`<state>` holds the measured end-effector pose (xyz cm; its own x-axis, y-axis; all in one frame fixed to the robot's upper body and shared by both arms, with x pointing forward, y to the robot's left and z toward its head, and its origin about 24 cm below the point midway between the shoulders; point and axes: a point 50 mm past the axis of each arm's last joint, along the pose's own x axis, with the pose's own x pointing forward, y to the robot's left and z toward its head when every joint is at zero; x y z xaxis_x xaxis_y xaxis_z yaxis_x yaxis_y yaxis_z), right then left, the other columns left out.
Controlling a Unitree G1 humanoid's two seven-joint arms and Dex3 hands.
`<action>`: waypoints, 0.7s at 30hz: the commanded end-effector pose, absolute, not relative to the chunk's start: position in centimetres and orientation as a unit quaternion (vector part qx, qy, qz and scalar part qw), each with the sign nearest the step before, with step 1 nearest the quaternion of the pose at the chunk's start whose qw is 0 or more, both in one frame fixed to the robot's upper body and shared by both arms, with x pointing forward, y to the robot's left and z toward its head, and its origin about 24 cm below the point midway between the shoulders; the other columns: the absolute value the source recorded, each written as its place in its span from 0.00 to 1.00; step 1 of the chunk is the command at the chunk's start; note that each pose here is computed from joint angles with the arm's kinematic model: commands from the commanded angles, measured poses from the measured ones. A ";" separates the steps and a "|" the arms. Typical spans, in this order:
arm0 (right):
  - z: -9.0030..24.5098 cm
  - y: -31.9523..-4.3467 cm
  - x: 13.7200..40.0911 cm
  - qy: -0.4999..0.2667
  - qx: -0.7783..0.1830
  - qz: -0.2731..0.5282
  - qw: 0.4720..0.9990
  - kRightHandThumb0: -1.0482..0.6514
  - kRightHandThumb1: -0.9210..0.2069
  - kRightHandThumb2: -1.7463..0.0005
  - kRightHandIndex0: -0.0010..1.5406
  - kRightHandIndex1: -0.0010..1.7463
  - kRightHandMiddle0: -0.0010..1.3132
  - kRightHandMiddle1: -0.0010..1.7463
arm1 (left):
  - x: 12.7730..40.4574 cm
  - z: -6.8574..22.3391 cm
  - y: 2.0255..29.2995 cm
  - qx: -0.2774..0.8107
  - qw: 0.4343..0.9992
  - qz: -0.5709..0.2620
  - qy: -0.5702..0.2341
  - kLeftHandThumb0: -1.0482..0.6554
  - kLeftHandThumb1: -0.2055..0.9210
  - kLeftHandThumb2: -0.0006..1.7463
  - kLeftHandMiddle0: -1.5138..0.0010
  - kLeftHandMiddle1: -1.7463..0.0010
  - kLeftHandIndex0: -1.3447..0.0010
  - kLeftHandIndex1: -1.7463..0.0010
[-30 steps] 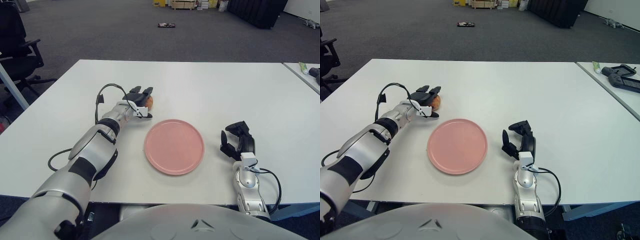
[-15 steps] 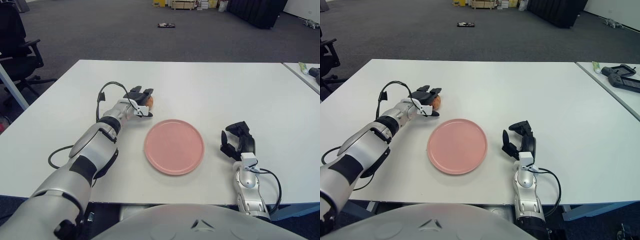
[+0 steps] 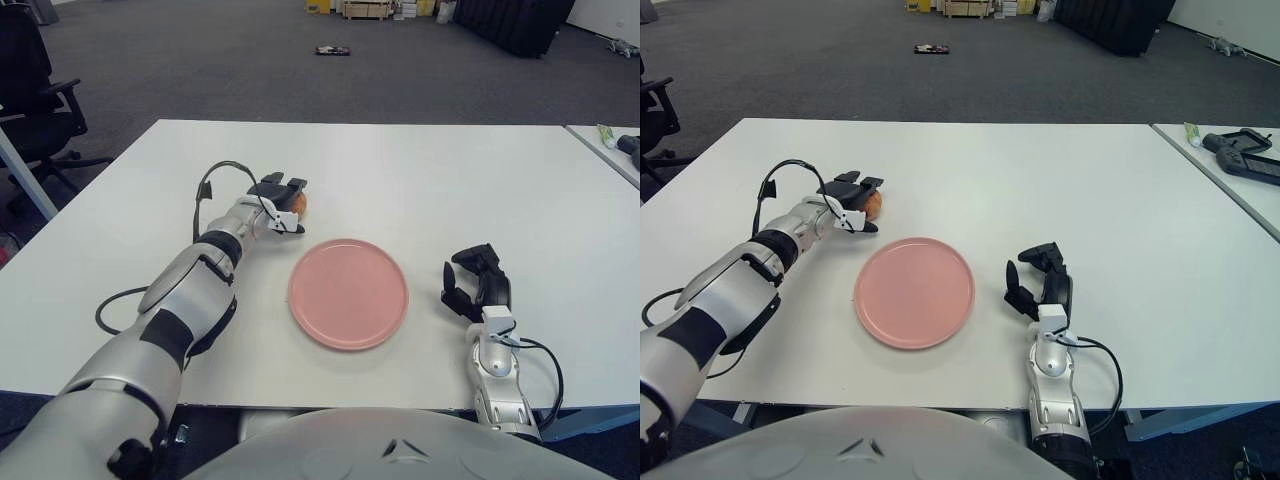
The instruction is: Put the apple into the plate.
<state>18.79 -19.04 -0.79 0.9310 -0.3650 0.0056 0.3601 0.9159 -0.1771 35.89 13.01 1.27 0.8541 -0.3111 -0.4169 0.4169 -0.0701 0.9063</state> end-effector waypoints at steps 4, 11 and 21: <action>-0.3 -19.2 19.1 0.001 -0.084 -0.191 0.978 0.38 0.28 0.45 0.45 0.76 0.30 1.00 | 34.7 -0.6 14.4 0.693 0.653 -0.292 0.090 0.03 1.00 0.21 0.96 0.96 1.00 0.74; -0.3 -19.4 19.1 -0.002 -0.087 -0.191 0.978 0.38 0.28 0.45 0.45 0.76 0.30 1.00 | 34.7 -0.7 14.5 0.691 0.656 -0.289 0.092 0.08 0.92 0.21 0.98 0.81 1.00 0.64; -0.3 -19.5 19.1 0.000 -0.087 -0.193 0.977 0.38 0.30 0.44 0.45 0.76 0.31 1.00 | 34.7 -0.7 14.8 0.682 0.674 -0.268 0.093 0.33 0.43 0.61 1.00 0.21 0.99 0.11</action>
